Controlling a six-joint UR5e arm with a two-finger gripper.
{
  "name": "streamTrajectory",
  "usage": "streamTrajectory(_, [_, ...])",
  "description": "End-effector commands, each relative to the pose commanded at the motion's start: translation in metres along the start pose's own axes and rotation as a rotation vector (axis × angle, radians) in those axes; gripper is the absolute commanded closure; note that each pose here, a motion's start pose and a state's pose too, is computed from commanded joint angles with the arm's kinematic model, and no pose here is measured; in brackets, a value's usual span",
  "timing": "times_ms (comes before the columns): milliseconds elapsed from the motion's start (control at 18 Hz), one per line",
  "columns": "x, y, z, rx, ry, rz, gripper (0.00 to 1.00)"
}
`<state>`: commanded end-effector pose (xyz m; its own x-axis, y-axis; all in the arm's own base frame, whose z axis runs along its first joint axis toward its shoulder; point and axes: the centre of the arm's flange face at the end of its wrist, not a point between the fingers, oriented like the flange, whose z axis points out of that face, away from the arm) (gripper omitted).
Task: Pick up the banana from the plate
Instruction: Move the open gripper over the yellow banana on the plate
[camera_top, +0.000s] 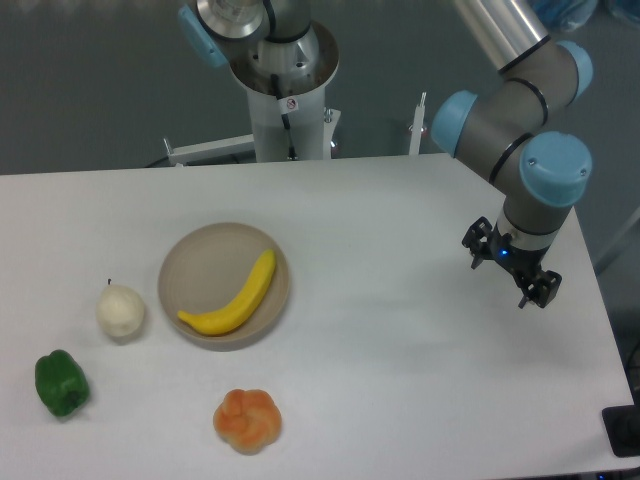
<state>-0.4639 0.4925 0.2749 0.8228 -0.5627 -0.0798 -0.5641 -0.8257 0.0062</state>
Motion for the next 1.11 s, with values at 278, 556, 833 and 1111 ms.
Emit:
streamTrajectory(278, [0.010,-0.029,-0.001,0.006,0.003,-0.035,0.00])
streamTrajectory(556, [0.025,-0.068,0.004,0.007,0.020,-0.036,0.00])
streamTrajectory(833, [0.115,-0.128,0.003,0.000,0.075,-0.121,0.00])
streamTrajectory(1111, [0.205,-0.223,-0.026,0.009,0.054,-0.264,0.00])
